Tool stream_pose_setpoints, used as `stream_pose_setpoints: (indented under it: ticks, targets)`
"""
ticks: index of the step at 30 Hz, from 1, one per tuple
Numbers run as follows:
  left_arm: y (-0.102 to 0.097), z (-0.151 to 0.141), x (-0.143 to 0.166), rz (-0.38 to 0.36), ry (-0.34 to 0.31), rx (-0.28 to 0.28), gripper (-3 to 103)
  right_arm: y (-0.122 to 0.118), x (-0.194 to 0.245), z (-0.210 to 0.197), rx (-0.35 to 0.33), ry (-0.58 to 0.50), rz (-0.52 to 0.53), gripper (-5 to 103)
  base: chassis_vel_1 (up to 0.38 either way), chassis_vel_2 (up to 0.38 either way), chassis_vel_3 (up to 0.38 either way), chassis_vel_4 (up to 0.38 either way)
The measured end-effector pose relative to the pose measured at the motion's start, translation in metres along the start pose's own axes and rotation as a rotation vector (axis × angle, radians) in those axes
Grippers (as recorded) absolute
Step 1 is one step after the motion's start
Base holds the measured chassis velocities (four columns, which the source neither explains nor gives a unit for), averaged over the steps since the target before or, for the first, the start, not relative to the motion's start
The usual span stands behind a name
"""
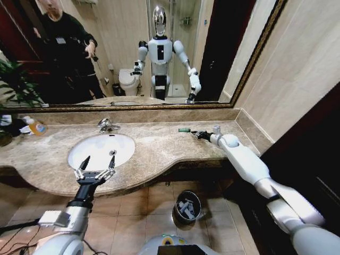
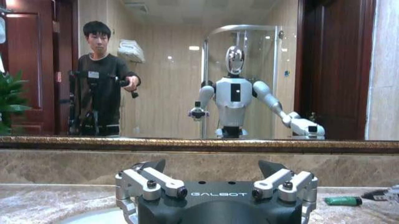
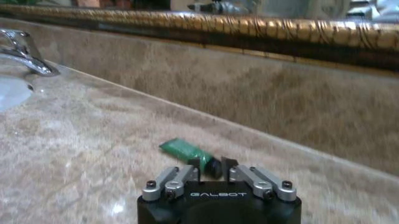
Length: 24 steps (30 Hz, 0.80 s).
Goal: Pick up the trash from the sink and place it in the trash bin.
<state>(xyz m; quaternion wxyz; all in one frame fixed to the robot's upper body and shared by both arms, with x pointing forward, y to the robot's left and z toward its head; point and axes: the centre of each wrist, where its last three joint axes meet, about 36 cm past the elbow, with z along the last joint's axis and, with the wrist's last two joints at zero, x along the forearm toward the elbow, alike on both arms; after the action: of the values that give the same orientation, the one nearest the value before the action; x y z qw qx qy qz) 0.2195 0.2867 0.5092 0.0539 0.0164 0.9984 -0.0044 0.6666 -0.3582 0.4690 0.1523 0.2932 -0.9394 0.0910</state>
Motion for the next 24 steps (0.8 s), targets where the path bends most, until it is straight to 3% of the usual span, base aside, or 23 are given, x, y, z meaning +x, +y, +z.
stream_pose_setpoints:
  ticks: [7, 10, 13, 15, 16, 18, 21, 24]
  targets:
    - [0.0, 0.0, 0.0, 0.0, 0.0, 0.0, 100, -0.009, -0.012, -0.017, 0.072, 0.019, -0.025, 54, 0.0, 0.0, 0.0, 0.0]
    - [0.0, 0.0, 0.0, 0.0, 0.0, 0.0, 100, -0.013, -0.015, -0.018, 0.089, 0.034, -0.025, 60, 0.0, 0.0, 0.0, 0.0]
    - [0.0, 0.0, 0.0, 0.0, 0.0, 0.0, 100, -0.021, -0.015, -0.021, 0.119, 0.069, -0.039, 76, 0.0, 0.0, 0.0, 0.0]
    - [0.0, 0.0, 0.0, 0.0, 0.0, 0.0, 100, -0.024, -0.015, -0.022, 0.127, 0.08, -0.044, 76, 0.0, 0.0, 0.0, 0.0]
    - [0.0, 0.0, 0.0, 0.0, 0.0, 0.0, 100, -0.027, -0.016, -0.024, 0.131, 0.089, -0.048, 86, 0.0, 0.0, 0.0, 0.0]
    - [0.0, 0.0, 0.0, 0.0, 0.0, 0.0, 100, -0.027, -0.016, -0.024, 0.132, 0.093, -0.049, 86, 0.0, 0.0, 0.0, 0.0]
    - [0.0, 0.0, 0.0, 0.0, 0.0, 0.0, 100, -0.026, -0.019, -0.026, 0.133, 0.098, -0.058, 99, 0.0, 0.0, 0.0, 0.0]
    - [0.0, 0.0, 0.0, 0.0, 0.0, 0.0, 100, -0.022, -0.023, -0.027, 0.135, 0.097, -0.066, 100, 0.0, 0.0, 0.0, 0.0]
